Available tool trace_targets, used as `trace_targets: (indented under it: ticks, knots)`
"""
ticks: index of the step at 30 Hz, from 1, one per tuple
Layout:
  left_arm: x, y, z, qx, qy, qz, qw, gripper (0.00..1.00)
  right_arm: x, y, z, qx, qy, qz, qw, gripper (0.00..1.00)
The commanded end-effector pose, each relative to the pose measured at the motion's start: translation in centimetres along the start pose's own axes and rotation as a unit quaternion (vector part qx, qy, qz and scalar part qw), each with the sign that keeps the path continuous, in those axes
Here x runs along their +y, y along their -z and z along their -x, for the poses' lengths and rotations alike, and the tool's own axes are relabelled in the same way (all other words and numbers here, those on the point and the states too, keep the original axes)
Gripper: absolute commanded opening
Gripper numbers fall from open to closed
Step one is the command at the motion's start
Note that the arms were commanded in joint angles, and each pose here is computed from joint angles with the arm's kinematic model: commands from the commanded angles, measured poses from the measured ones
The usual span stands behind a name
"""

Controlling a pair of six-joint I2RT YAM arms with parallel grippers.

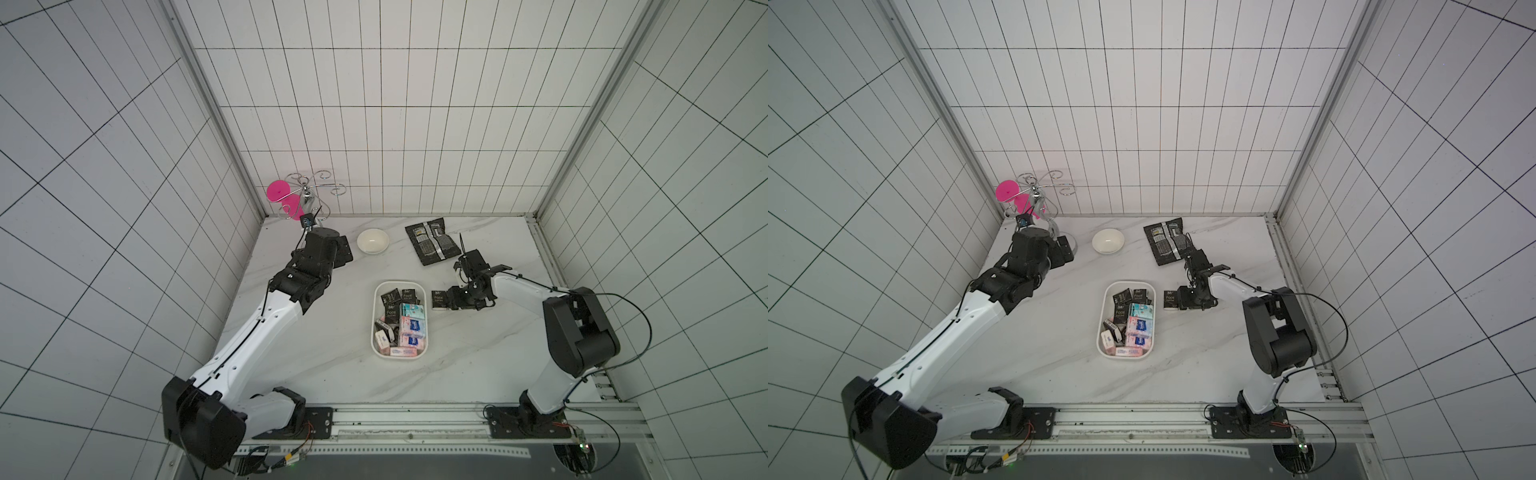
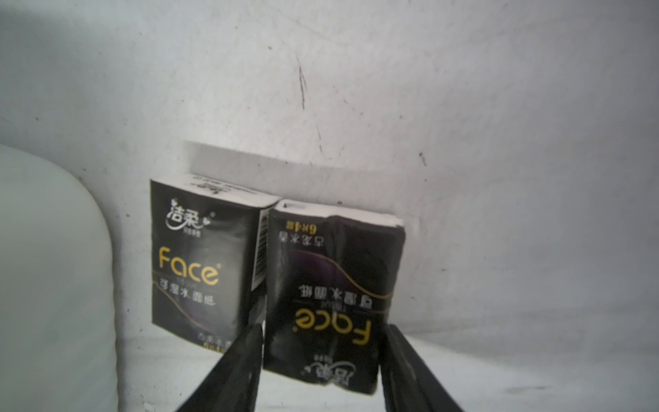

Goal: Take the pocket tissues out of the storage box
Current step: Place the pocket tissues at the center of the board.

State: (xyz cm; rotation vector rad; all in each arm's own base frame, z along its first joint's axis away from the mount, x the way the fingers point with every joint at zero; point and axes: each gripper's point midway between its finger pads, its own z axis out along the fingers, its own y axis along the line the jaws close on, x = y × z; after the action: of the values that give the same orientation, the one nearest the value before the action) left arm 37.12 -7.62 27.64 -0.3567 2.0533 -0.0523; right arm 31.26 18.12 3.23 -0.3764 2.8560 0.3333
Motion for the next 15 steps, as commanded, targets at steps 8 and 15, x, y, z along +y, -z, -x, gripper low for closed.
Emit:
trace_targets:
  ticks: [8, 15]
  knots:
    - [0.2, 0.7, 0.4, -0.007, 0.003, 0.000, 1.000, 0.99, 0.1, 1.5, 0.3, -0.017, 0.002, -0.007, 1.000, 0.62]
    - [0.0, 0.7, 0.5, -0.008, 0.005, 0.000, 1.000, 0.98, 0.2, 4.1, 1.1, -0.043, 0.011, -0.016, 0.999, 0.63]
